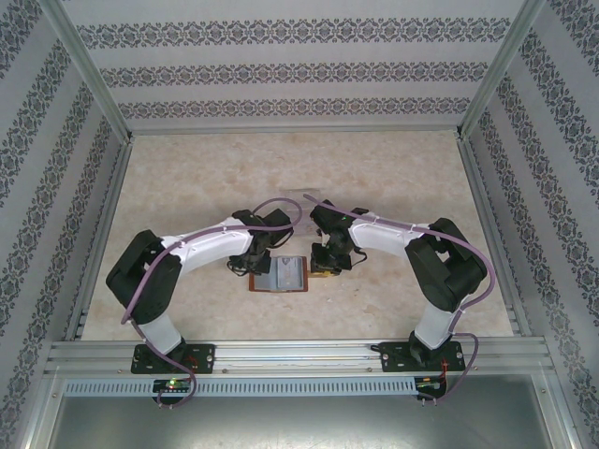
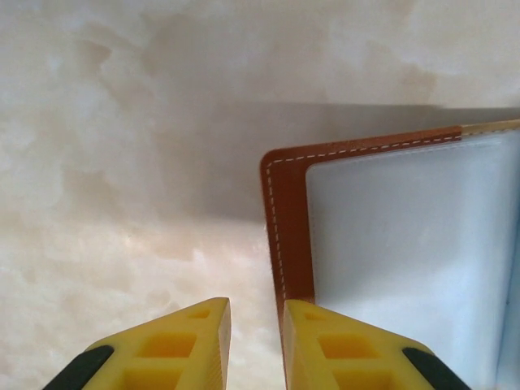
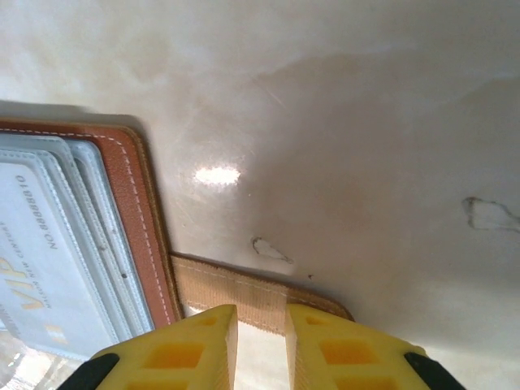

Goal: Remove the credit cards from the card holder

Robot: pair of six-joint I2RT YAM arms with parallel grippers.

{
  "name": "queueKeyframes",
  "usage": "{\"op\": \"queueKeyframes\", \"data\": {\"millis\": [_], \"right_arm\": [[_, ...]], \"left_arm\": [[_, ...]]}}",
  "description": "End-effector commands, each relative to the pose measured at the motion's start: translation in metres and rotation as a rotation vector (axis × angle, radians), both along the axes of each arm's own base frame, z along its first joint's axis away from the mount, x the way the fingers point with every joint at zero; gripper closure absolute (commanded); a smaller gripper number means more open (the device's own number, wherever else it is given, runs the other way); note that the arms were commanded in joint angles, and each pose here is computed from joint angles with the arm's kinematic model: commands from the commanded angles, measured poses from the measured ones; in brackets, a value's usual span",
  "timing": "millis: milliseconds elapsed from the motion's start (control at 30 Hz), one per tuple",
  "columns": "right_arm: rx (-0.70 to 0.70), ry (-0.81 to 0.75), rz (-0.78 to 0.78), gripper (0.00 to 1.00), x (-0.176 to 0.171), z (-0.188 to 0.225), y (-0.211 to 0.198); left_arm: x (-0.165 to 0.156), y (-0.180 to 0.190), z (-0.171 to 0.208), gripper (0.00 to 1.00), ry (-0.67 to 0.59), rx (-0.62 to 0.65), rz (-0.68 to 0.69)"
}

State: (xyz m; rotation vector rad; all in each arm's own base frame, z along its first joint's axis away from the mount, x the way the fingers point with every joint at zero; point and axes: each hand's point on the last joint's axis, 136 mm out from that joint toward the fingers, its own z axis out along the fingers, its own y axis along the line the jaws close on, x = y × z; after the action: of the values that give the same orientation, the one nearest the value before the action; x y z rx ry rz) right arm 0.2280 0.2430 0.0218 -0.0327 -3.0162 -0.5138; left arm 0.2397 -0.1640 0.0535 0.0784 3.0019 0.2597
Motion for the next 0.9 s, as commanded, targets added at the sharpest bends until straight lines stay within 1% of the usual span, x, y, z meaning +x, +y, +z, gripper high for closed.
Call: {"op": "queueKeyframes", "data": {"millis": [0,167,233,400,467,633,867], "right_arm": [[-0.011,-0.039,0.014,0.75,0.005,0.016,0.001],[0.026,-0.05,0.011,0.75,0.008,0.026,0.009],[0.049,-0.047,0.007,0.74,0.008,0.028,0.013],[0.109,-0.034,-0.001,0.74,0.01,0.03,0.028],[0.128,-0.027,-0.001,0.74,0.01,0.03,0.033],[0.146,-0.019,0.001,0.73,0.011,0.027,0.042],[0.173,-0.009,-0.003,0.73,0.012,0.024,0.051]], "left_arm": [[0.005,0.003,0.029,0.76,-0.054,-0.007,-0.011],[0.01,-0.012,0.041,0.76,-0.077,-0.141,0.011],[0.011,-0.023,0.042,0.76,-0.077,-0.228,0.019],[0.014,-0.056,0.035,0.76,-0.042,-0.492,0.064],[0.014,-0.065,0.032,0.78,-0.029,-0.556,0.073],[0.014,-0.07,0.02,0.8,-0.006,-0.606,0.098],[0.013,-0.075,0.004,0.82,0.03,-0.674,0.127]]}}
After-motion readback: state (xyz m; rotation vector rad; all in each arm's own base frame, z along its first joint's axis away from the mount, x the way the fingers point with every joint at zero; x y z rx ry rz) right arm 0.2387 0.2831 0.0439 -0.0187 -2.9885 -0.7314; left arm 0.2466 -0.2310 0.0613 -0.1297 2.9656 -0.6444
